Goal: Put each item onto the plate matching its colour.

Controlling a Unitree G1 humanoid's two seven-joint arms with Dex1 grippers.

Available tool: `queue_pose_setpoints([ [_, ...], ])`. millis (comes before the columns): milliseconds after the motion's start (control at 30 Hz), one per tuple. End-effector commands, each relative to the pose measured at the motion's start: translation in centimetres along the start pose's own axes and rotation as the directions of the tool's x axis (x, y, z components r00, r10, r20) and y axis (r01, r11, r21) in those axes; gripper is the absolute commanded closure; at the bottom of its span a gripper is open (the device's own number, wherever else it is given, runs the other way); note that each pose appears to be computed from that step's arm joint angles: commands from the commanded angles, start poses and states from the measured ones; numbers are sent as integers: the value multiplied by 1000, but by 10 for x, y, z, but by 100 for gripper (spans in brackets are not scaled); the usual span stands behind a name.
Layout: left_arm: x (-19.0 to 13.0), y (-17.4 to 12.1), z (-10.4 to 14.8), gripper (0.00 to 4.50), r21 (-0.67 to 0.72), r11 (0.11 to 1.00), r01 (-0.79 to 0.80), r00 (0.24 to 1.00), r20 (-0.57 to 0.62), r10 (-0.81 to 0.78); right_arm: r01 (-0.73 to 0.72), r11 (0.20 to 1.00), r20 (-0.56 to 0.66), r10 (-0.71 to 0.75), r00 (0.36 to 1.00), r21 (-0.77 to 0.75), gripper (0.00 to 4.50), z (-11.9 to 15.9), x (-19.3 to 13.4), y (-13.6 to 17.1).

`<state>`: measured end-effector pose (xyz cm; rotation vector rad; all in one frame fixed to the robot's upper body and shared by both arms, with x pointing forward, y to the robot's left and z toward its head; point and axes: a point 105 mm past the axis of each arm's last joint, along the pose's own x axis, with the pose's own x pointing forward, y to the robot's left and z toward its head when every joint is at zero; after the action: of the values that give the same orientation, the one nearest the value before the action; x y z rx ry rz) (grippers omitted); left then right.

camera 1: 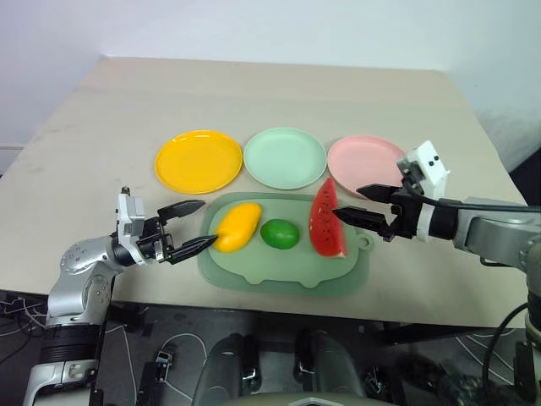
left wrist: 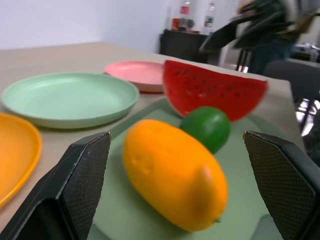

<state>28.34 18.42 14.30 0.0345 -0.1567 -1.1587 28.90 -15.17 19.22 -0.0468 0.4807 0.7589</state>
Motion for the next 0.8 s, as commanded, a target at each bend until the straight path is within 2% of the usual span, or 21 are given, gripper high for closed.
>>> queue_pose_setpoints([
  [33, 5, 1, 8, 3, 38, 999, 12, 1000, 14, -13, -11, 999, -39, 13, 999, 30, 0, 4, 5, 0],
  [233, 12, 4, 0, 3, 25, 1000, -2, 1000, 19, 2, 96, 988, -116, -82, 990, 123, 0, 13, 25, -20],
  [400, 15, 7, -6, 3, 18, 1000, -16, 1000, 25, 15, 166, 973, -207, -131, 969, 161, 0, 4, 34, -32],
  [800, 26, 14, -14, 3, 28, 999, -30, 998, 52, 28, 164, 975, -344, -104, 933, 149, 0, -16, 58, -16],
])
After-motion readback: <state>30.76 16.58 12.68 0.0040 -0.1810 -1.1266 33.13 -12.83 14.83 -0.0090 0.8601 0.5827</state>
